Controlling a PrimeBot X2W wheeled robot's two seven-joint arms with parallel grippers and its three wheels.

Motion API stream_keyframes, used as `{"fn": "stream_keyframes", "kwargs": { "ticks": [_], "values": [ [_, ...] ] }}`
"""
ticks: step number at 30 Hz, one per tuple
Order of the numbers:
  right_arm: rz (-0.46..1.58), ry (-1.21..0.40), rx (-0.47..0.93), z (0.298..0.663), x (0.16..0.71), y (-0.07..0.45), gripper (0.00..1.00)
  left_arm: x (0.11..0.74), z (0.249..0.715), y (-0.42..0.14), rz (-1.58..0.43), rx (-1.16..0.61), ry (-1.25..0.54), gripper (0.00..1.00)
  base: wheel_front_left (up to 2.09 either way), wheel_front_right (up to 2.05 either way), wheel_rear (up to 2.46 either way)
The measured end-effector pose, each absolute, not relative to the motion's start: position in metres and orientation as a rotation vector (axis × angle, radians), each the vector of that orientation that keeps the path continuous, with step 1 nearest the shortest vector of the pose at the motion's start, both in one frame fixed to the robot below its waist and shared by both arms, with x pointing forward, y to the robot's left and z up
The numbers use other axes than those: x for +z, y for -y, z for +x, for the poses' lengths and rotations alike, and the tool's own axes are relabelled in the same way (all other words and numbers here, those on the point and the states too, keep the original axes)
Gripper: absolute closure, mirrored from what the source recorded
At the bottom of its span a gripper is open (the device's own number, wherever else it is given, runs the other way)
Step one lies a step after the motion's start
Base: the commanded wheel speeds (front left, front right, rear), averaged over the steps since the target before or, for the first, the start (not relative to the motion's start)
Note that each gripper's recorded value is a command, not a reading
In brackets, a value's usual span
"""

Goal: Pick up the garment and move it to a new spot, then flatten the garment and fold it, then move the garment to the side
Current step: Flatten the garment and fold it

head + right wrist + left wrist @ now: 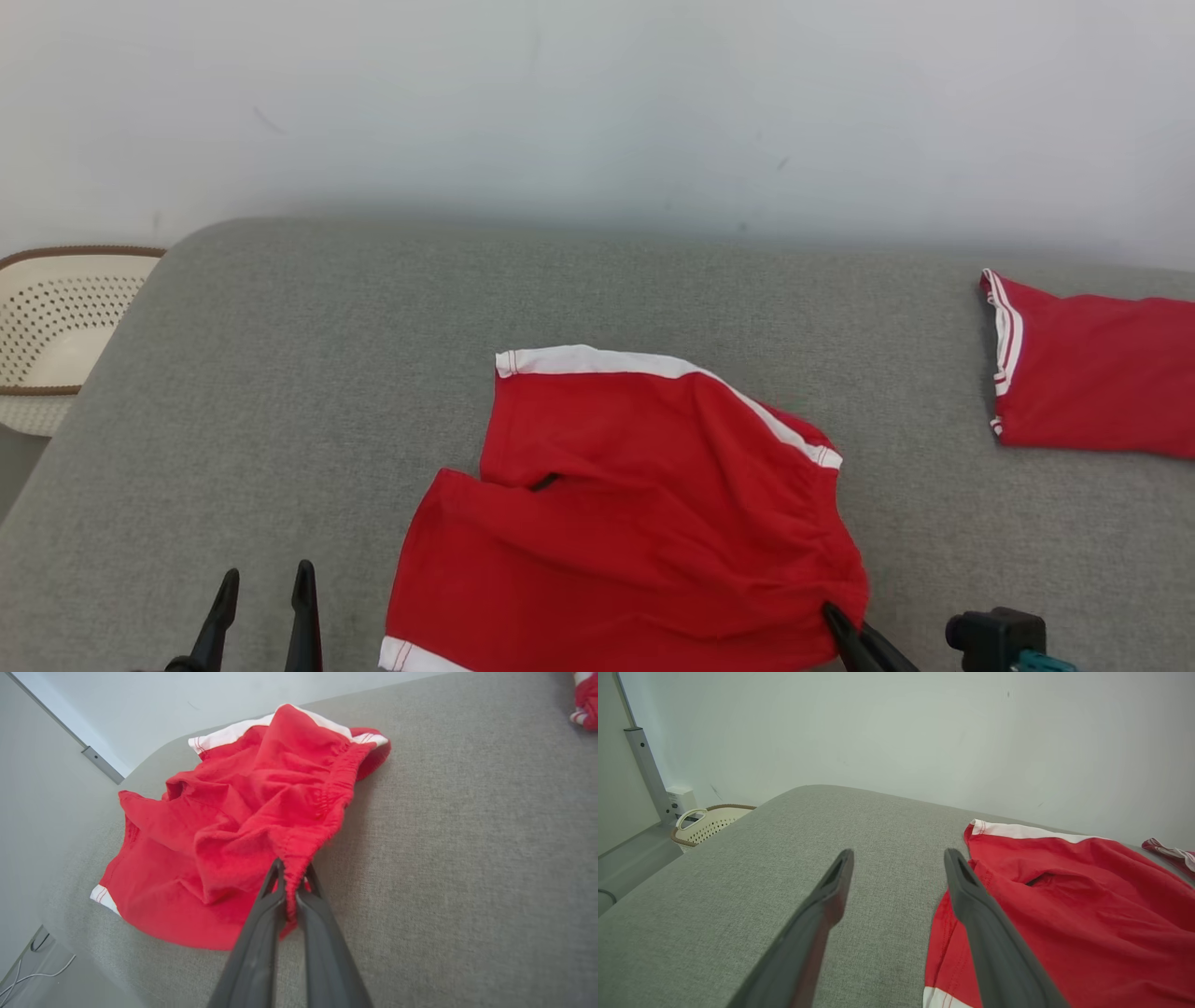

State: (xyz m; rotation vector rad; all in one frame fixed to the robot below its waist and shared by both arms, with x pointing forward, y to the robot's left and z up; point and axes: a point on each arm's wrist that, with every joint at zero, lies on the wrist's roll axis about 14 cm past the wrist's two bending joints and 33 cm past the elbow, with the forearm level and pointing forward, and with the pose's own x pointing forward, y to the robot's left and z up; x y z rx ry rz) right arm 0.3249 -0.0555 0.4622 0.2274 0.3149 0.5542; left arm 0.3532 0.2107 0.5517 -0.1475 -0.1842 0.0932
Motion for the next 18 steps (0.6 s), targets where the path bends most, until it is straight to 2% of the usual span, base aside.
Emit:
{"fn": "stream_keyframes", "kwargs": {
  "ticks": [9,14,18],
  "values": [
    [0.259,-0.305,0.517,0.304,0.494,0.068,1.00,0.555,0.354,-0.207,-0.154,0.080,0.195,0.00,0.00,0.00,0.00],
    [0.231,-0.270,0.536,0.309,0.503,0.064,1.00,0.552,0.349,-0.209,-0.159,0.089,0.190,0.00,0.00,0.00,0.00],
    [0.193,-0.213,0.546,0.329,0.512,0.059,1.00,0.551,0.347,-0.213,-0.162,0.106,0.189,0.00,0.00,0.00,0.00]
  ]
}}
